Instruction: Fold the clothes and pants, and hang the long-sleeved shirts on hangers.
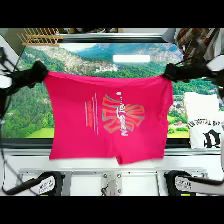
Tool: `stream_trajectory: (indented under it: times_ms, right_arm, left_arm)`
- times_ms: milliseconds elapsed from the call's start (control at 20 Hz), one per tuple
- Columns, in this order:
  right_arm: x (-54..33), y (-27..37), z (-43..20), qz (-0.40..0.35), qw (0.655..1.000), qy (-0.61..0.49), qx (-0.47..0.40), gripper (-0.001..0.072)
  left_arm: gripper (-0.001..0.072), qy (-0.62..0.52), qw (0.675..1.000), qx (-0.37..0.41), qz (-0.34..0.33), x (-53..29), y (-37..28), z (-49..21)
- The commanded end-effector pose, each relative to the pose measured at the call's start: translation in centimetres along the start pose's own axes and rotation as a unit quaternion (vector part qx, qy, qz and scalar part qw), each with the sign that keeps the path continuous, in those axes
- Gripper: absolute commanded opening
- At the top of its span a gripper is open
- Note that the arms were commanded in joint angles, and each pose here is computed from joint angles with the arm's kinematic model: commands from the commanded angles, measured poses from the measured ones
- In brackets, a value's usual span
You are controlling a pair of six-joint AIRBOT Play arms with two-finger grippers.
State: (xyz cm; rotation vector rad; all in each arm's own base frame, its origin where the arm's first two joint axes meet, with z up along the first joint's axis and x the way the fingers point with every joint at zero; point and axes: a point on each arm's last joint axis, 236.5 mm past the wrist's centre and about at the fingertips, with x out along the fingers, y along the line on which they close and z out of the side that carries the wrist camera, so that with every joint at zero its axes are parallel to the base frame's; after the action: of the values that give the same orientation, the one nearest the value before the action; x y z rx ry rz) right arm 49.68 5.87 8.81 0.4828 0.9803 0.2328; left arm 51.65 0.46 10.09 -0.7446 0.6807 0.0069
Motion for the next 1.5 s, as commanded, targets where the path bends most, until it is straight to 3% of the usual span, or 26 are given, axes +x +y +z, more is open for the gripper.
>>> stream_trajectory:
  times_ms: [0,350,600,1000,1300,1350,1400,1450]
  right_arm:
    - [7.5,-3.0,0.9,0.006,0.999,0.004,0.052,0.0016]
    - [7.6,-5.4,2.6,-0.028,0.999,-0.023,0.038,0.0015]
    - [5.1,-8.2,-0.8,-0.125,0.992,0.035,-0.005,0.0014]
    - [5.8,-10.3,-10.3,-0.151,0.98,0.127,0.003,0.0016]
    - [6.7,-10.1,-12.4,-0.14,0.979,0.147,0.019,0.0034]
    - [6.6,-10.1,-12.4,-0.14,0.979,0.147,0.019,0.0163]
    - [6.5,-10.0,-12.3,-0.137,0.98,0.145,0.021,0.0381]
    - [6.1,-9.7,-11.9,-0.134,0.981,0.138,0.019,0.0468]
  left_arm:
    - [0.0006,0.043,0.999,-0.011,0.022,7.9,2.8,-1.8]
    - [0.0006,0.054,0.998,-0.023,0.023,10.6,3.5,-0.6]
    - [0.0006,0.093,0.995,-0.006,0.03,9.7,4.2,-2.2]
    - [0.0006,0.151,0.985,-0.038,0.075,8.8,9.1,-9.6]
    - [0.0015,0.186,0.976,-0.055,0.097,8.7,11.4,-13.6]
    - [0.0294,0.182,0.977,-0.053,0.093,8.6,11.1,-13.2]
    - [0.0502,0.173,0.98,-0.05,0.088,8.4,10.4,-12.3]
    - [0.0504,0.158,0.984,-0.042,0.078,7.8,9.3,-10.9]
